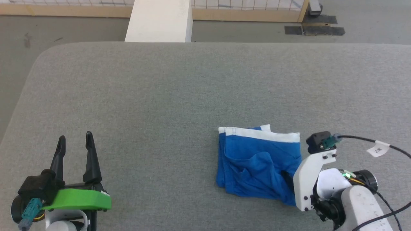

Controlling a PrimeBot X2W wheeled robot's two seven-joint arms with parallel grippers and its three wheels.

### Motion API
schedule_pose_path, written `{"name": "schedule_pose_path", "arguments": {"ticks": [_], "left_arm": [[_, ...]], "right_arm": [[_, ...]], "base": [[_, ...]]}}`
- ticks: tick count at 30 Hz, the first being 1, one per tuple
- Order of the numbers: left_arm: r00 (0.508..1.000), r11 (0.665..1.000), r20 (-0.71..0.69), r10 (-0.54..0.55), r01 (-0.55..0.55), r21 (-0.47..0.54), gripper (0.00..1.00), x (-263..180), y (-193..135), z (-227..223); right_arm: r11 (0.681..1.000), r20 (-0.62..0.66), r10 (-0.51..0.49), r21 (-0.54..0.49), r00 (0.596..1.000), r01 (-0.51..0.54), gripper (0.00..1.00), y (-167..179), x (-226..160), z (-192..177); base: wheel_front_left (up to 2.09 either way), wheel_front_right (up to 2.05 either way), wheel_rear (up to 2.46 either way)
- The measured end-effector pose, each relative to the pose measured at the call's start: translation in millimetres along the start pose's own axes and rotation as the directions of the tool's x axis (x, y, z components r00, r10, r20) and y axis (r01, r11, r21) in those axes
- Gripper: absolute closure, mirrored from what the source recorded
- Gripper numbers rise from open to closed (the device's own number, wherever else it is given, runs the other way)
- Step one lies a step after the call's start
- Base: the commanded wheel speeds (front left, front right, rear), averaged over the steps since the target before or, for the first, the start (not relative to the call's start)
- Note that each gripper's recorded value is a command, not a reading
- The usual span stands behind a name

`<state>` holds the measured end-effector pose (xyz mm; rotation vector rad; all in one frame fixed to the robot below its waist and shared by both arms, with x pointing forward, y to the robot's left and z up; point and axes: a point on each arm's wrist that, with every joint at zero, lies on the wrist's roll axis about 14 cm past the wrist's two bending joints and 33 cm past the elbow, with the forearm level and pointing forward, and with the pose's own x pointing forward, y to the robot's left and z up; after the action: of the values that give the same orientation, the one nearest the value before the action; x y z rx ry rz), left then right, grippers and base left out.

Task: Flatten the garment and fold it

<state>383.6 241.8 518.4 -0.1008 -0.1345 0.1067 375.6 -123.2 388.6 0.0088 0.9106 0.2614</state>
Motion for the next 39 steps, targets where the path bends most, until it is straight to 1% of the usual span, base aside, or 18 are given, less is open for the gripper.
{"name": "schedule_pose_path", "arguments": {"ticks": [3, 7, 8, 9, 15, 19, 22, 25, 28, 32, 35, 37, 39], "left_arm": [[1.0, 1.0, -0.01, 0.009, -0.009, 0.005, 0.0, -1.8, 3.6, -2.6], [1.0, 1.0, -0.017, 0.025, -0.025, 0.01, 0.0, -4.0, 9.4, -4.4], [0.999, 1.0, -0.019, 0.027, -0.027, 0.011, 0.0, -4.2, 10.3, -4.7], [0.999, 0.999, -0.02, 0.03, -0.03, 0.013, 0.0, -4.2, 11.3, -5.1], [1.0, 1.0, -0.007, 0.019, -0.019, 0.017, 0.0, 4.3, 9.2, -3.1], [1.0, 0.999, 0.006, -0.031, 0.031, 0.008, 0.0, 17.8, -7.3, -3.3], [0.995, 0.995, 0.01, -0.104, 0.104, -0.009, 0.0, 30.6, -31.9, -6.5], [0.981, 0.981, 0.011, -0.194, 0.194, -0.023, 0.0, 44.1, -62.2, -12.0], [0.962, 0.961, 0.019, -0.272, 0.273, -0.035, 0.0, 57.0, -89.8, -16.4], [0.936, 0.935, 0.021, -0.35, 0.351, -0.048, 0.0, 71.0, -116.5, -25.5], [0.918, 0.917, 0.006, -0.396, 0.396, -0.052, 0.0, 80.0, -129.8, -39.2], [0.909, 0.908, -0.011, -0.417, 0.416, -0.054, 0.0, 84.6, -134.3, -50.0], [0.903, 0.903, -0.025, -0.428, 0.426, -0.056, 0.0, 89.6, -135.9, -60.0]], "right_arm": [[1.0, -0.023, 0.008, -0.012, 1.0, -0.009, 0.0, 3.3, 11.9, -5.8], [0.999, -0.025, 0.02, -0.029, 0.999, -0.021, 0.0, 7.2, 24.2, 0.8], [0.999, -0.025, 0.023, -0.03, 0.999, -0.023, 0.54, 7.7, 25.9, 2.0], [0.999, -0.027, 0.025, -0.037, 0.999, -0.026, 1.0, 8.9, 27.4, 3.4], [0.995, -0.042, 0.03, -0.09, 0.999, -0.033, 1.0, 14.0, 24.6, 11.2], [0.986, -0.061, -0.032, -0.165, 0.998, 0.021, 1.0, -7.9, 10.6, 14.1], [0.978, -0.057, -0.107, -0.183, 0.993, 0.095, 1.0, -39.8, -6.9, 18.8], [0.966, -0.054, -0.196, -0.182, 0.979, 0.183, 1.0, -77.6, -28.2, 19.6], [0.95, -0.053, -0.283, -0.152, 0.958, 0.273, 1.0, -116.3, -49.1, 16.2], [0.923, -0.062, -0.377, -0.107, 0.924, 0.369, 1.0, -154.9, -69.4, 10.4], [0.894, -0.081, -0.448, -0.073, 0.89, 0.443, 1.0, -182.6, -79.0, 5.8], [0.87, -0.095, -0.494, -0.057, 0.865, 0.49, 1.0, -199.4, -84.8, 2.5], [0.846, -0.112, -0.532, -0.018, 0.84, 0.533, 1.0, -216.9, -90.1, -2.0]], "base": [[0.0, 0.0, 0.0], [0.0, 0.0, 0.0], [0.0, 0.0, 0.0], [0.0, 0.0, 0.0], [0.0, 0.0, 0.0], [0.0, 0.0, 0.0], [0.0, 0.0, 0.0], [0.0, 0.0, 0.0], [0.0, 0.0, 0.0], [0.0, 0.0, 0.0], [0.0, 0.0, 0.0], [0.0, 0.0, 0.0], [0.0, 0.0, 0.0]]}}
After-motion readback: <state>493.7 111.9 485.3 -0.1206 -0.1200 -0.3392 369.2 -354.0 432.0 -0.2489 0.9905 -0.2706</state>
